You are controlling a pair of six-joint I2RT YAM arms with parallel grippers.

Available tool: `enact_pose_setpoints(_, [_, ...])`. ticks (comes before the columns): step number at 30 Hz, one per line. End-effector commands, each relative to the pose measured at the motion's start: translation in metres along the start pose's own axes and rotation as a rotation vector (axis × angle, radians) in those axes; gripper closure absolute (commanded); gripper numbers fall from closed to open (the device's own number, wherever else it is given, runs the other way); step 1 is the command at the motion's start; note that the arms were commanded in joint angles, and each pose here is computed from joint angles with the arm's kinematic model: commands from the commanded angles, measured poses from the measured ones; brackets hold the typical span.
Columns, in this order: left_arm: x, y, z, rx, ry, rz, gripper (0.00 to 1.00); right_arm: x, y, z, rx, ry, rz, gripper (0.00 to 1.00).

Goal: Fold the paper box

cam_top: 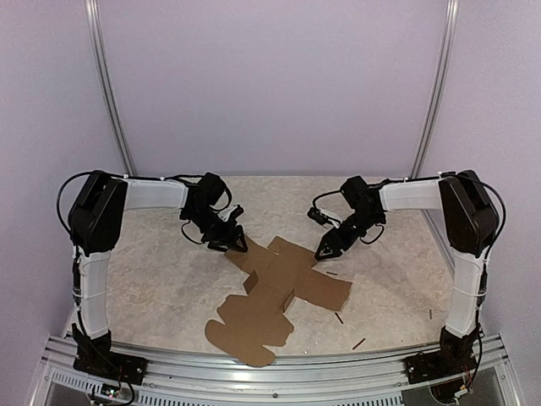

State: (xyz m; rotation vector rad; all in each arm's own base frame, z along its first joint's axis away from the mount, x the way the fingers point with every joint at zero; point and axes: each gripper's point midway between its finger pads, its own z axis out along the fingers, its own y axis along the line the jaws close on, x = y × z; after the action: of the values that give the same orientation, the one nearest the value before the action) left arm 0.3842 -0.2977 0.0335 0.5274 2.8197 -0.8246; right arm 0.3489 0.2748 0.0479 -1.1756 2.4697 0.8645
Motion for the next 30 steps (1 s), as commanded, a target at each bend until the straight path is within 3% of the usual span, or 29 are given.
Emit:
enact_pose_setpoints(1, [0.023,-0.012,-0.016,-0.002,0.046,0.023,0.46,0.002,0.005,-0.004,-0.028,-0.003,0.019,0.41])
enact_pose_setpoints(6, [0.019,-0.023,-0.012,0.003,0.029,0.075,0.80,-0.004,0.003,-0.009,-0.011,0.002,-0.019,0.41])
enact_pose_setpoints(11, [0.014,-0.049,-0.014,0.005,-0.054,0.250,0.99,-0.022,-0.002,-0.025,0.021,-0.029,-0.068,0.40])
enact_pose_setpoints(17, [0.012,-0.092,-0.041,0.058,-0.218,0.443,1.00,-0.030,0.001,-0.025,-0.021,-0.020,-0.084,0.39])
enact_pose_setpoints(25, [0.010,-0.103,-0.056,0.016,-0.279,0.517,1.00,-0.028,0.015,-0.021,-0.140,0.023,-0.032,0.40])
enact_pose_setpoints(30, [0.009,-0.103,-0.056,0.004,-0.284,0.525,1.00,-0.024,0.021,-0.023,-0.161,0.026,-0.020,0.58])
